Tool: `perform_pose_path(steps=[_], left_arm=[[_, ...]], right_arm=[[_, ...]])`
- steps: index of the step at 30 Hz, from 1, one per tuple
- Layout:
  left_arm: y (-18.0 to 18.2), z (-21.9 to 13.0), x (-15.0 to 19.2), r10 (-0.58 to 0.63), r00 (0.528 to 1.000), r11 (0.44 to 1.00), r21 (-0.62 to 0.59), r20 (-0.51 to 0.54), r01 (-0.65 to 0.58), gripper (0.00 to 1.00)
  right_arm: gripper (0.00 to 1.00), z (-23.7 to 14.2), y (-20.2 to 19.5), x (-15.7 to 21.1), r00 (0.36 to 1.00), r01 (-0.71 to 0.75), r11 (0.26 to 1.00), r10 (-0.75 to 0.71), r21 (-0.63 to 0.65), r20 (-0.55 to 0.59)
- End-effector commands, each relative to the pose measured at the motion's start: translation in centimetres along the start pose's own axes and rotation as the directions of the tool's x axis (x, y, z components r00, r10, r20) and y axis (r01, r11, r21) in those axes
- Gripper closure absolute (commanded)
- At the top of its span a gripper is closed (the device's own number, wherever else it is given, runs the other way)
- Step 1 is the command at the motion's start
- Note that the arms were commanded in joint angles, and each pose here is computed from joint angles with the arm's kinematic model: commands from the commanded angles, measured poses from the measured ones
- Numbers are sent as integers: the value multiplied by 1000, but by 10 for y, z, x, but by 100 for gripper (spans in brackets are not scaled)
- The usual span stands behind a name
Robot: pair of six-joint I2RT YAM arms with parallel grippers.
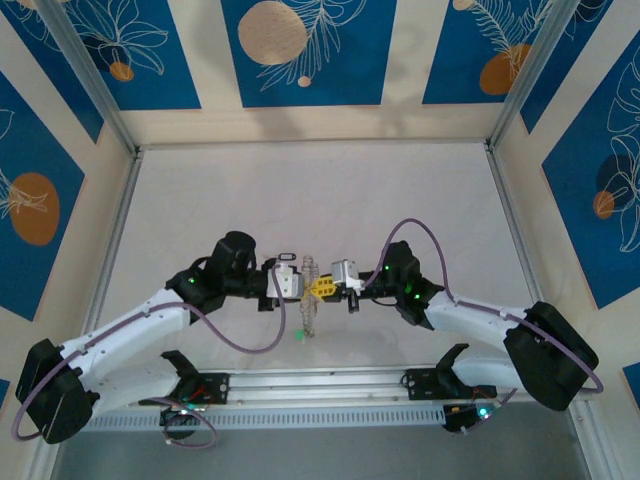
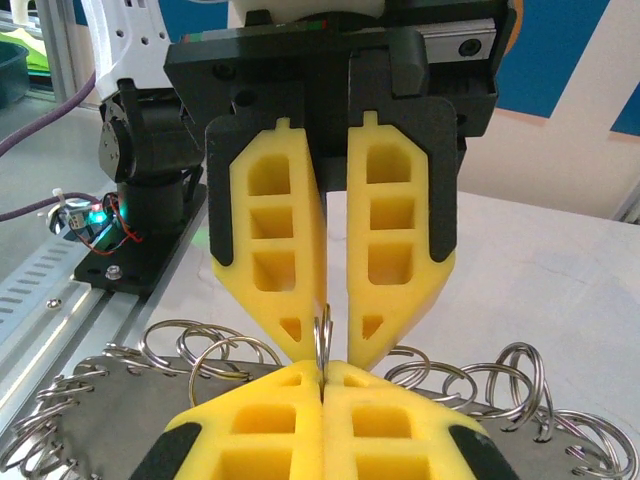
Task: Put the keys on the keyring
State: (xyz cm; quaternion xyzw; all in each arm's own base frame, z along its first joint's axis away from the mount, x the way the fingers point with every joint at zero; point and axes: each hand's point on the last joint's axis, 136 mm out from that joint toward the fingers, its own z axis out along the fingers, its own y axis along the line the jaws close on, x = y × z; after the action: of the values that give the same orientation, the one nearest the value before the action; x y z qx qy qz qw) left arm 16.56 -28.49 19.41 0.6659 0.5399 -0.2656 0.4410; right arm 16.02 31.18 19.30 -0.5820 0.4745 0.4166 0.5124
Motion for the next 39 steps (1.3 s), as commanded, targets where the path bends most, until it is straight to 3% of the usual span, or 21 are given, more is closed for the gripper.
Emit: perform_pose_path(steps=[1,10,13,16,22,24,26,35,39], left_arm=[[-1,-3,-22,33,996,999,23,80,-35,85],[1,-2,-22,21,997,999,27,79,-23,80],[-1,-1,-23,14,997,999,43,80,-17,85],[-3,1,-20,21,997,998,53,76,-25,100],[5,2,-15,-1,999,1000,26,32,0,100],[11,2,-7,-8,1000,1000,-10,-14,8,100],[14,1,-1,-17,999,999,-32,-50,15,100],[20,-16,13,-86,986,993,-93,-140,74,100],[22,-32,26,-144,975,981,-152,-172,118,100]], right_arm=[[100,6,0,-17,997,52,998,-51,-24,50],[100,11,-2,-9,998,55,998,-55,-19,22],[100,12,-2,-8,998,53,998,-52,-19,24],[100,13,-2,-8,998,54,998,-54,-23,28],[99,14,-7,-1,998,57,998,-57,6,8],[76,14,-14,6,999,53,997,-52,51,-16],[68,13,-21,13,999,44,996,-41,79,-35],[65,3,-24,2,999,44,997,-45,58,23],[63,-2,-51,0,1000,-12,984,10,177,10]])
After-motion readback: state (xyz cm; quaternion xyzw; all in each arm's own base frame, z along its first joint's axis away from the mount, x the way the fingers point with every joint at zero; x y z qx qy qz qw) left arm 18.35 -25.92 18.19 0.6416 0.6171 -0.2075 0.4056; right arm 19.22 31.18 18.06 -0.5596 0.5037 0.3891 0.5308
